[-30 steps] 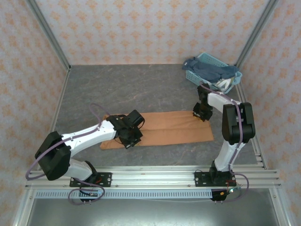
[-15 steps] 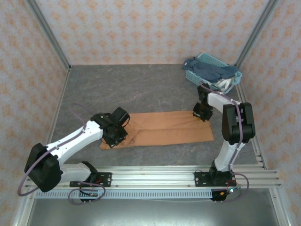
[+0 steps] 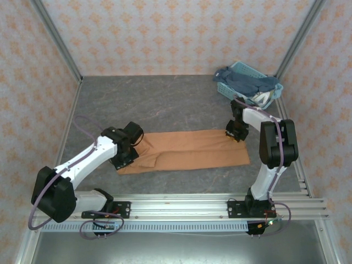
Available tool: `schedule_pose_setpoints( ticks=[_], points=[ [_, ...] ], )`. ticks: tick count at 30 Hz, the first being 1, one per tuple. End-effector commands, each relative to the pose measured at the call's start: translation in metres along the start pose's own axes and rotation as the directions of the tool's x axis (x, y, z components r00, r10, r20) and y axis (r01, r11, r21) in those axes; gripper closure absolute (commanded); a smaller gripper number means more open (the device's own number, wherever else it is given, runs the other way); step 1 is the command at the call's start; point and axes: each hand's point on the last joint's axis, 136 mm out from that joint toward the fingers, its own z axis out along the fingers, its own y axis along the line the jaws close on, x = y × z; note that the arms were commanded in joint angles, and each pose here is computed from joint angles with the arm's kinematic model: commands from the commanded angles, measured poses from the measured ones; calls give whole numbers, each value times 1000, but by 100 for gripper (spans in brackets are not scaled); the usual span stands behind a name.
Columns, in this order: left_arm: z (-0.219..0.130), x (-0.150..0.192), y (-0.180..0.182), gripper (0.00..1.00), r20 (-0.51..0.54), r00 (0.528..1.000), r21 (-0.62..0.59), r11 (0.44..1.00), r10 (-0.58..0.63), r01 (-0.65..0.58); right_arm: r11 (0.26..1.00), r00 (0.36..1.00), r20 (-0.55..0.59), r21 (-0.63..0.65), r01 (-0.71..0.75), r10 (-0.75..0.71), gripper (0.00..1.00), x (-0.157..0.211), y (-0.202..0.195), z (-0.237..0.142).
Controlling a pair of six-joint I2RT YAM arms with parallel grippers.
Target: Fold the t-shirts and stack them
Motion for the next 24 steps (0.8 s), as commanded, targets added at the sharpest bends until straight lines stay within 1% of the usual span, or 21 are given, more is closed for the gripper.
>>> schedule_pose_setpoints(
  ticks=[1,8,14,16,18,21,22,24],
  points=[
    [2,-14,10,100,44,998,-79,996,47,-44,997,999,-43,83,4,0,76,11,-17,10],
    [18,-27,7,100,67,993,-151,985,98,-87,997,999,-41,79,1,3,76,10,-16,10],
    [39,-38,11,99,67,987,-260,958,147,-125,998,999,-37,68,-3,5,76,11,-15,9],
    [40,-43,15,85,80,984,-298,945,161,-131,998,999,-34,58,-4,6,75,10,-13,7],
    [39,-48,15,75,91,981,-311,941,169,-133,999,1000,-28,44,-1,3,74,10,-11,3],
    [31,-50,13,58,93,982,-300,945,165,-130,1000,1000,-10,25,-1,1,68,7,-8,-6],
    [24,-51,14,53,102,982,-298,947,158,-121,1000,1000,-1,15,-1,1,66,6,-6,-10],
    [9,-55,19,52,137,980,-296,951,141,-95,1000,1000,19,-1,-1,1,62,3,-4,-19]
  ],
)
